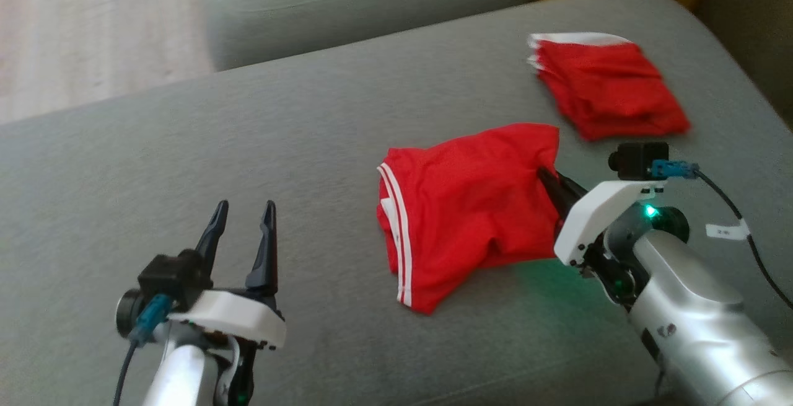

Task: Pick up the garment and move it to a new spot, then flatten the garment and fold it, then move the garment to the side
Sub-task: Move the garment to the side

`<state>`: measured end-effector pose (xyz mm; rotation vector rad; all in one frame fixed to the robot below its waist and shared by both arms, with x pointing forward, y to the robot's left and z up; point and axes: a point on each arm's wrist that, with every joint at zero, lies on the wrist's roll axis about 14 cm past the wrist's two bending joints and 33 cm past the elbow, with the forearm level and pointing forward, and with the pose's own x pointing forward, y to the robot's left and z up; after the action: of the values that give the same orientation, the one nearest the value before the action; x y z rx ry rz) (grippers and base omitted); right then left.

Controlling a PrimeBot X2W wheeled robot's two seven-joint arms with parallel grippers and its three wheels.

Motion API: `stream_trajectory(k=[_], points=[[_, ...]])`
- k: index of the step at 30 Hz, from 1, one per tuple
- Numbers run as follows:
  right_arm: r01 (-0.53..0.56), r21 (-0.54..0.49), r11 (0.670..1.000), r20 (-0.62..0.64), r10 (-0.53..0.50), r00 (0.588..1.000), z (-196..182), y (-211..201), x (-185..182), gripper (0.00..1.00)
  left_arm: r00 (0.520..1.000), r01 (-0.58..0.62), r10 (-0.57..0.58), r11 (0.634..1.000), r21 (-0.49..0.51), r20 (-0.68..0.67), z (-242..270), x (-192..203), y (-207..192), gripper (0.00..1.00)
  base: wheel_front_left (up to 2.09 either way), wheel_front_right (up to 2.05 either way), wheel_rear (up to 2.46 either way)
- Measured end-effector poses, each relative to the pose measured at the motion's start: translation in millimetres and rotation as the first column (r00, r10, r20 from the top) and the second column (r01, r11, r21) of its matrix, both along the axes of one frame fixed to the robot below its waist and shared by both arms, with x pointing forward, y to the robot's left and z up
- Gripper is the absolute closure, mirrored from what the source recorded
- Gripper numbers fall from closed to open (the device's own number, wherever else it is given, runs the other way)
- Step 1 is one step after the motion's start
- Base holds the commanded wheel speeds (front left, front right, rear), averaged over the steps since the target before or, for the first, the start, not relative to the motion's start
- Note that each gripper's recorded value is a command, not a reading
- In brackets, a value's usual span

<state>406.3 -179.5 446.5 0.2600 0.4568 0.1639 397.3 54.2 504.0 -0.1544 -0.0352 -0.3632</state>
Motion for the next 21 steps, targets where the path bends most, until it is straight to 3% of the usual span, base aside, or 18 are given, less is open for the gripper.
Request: stream_trajectory(k=[5, 10, 16, 21], points=[[0.079, -0.003, 0.997, 0.001, -0.079, 0.997, -2, -32, -14, 1.0, 0.995, 0.099, -0.099, 0.995, -0.003, -0.001, -1, 5, -34, 0.0, 0.0, 0.0, 0.0], [0.09, 0.001, 0.996, 0.001, -0.09, 0.996, -4, -37, -13, 1.0, 0.992, 0.12, -0.12, 0.993, -0.001, -0.025, -10, 7, -42, 0.0, 0.0, 0.0, 0.0], [0.063, -0.021, 0.998, 0.012, -0.063, 0.998, -2, -37, 1, 1.0, 0.994, 0.107, -0.107, 0.994, 0.0, -0.026, -13, 18, -39, 0.0, 0.0, 0.0, 0.0], [-0.03, -0.116, 0.993, 0.067, 0.038, 0.997, 27, -31, 46, 1.0, 0.995, 0.086, -0.085, 0.996, 0.007, -0.05, -26, 30, -32, 0.0, 0.0, 0.0, 0.0]])
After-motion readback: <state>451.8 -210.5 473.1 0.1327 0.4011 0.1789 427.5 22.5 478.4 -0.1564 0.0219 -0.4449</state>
